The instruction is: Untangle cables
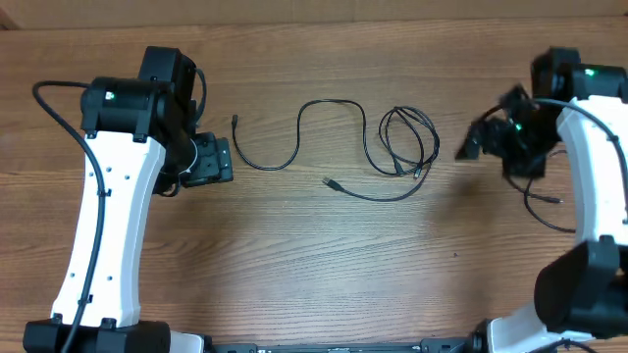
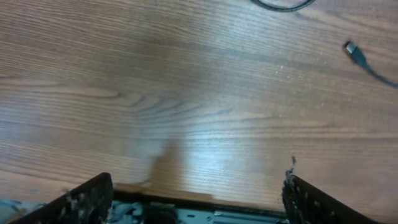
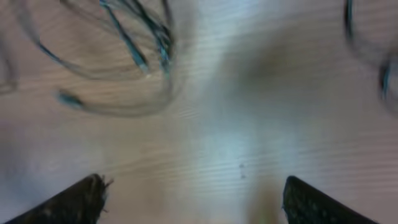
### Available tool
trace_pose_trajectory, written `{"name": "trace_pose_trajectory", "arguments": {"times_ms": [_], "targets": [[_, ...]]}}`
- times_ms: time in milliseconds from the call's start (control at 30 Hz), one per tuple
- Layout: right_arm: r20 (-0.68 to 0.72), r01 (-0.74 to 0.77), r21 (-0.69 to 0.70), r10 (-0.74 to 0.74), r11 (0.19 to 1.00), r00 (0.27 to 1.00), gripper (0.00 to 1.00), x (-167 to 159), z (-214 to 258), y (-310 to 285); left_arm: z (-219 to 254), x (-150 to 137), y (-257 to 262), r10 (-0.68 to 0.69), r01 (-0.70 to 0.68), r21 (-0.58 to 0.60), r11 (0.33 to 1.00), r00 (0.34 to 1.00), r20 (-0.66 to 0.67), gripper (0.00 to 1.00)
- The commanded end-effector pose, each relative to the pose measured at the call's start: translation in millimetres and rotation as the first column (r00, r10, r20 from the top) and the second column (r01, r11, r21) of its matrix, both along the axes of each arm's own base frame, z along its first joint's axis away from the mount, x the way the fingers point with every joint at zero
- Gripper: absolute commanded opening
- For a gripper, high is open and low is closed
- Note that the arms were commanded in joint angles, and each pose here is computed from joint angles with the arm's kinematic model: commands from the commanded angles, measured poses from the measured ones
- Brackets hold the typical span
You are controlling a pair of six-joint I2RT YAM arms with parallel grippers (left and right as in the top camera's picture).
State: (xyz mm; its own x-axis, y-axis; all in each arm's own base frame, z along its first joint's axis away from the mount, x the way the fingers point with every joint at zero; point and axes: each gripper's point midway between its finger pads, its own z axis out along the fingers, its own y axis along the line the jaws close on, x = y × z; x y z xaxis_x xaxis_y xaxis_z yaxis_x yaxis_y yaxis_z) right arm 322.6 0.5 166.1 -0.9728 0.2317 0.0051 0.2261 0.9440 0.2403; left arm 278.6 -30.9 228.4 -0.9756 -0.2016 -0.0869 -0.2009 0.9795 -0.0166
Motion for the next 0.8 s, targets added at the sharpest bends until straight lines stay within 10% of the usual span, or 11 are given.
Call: {"name": "trace_pose_trajectory", "arguments": {"times_ms": [0, 133, 267, 767], "targets": [[0.225, -0.058, -0.03, 0.064, 0.998, 0.972, 0.96, 45, 14, 19, -15, 0, -2, 0.062, -0.063, -0.018, 0.998, 0.998, -0.012, 0.88], [0.388, -0.096, -0.052, 0.109, 0.994, 0.915, 0.96, 86, 9, 34, -27, 2, -2, 0.062, -0.062, -0.017, 0.998, 0.998, -0.022, 0.88], [0.454, -0.1, -0.059, 0.116, 0.993, 0.884, 0.76, 102, -11, 37, -33, 4, -3, 0.061, -0.062, -0.017, 0.998, 0.998, -0.021, 0.87], [0.407, -0.173, 0.104, 0.117, 0.979, 0.906, 0.63, 74, -74, 67, -31, 22, -28, 0.01, -0.006, -0.079, 0.997, 0.998, 0.057, 0.82]]}}
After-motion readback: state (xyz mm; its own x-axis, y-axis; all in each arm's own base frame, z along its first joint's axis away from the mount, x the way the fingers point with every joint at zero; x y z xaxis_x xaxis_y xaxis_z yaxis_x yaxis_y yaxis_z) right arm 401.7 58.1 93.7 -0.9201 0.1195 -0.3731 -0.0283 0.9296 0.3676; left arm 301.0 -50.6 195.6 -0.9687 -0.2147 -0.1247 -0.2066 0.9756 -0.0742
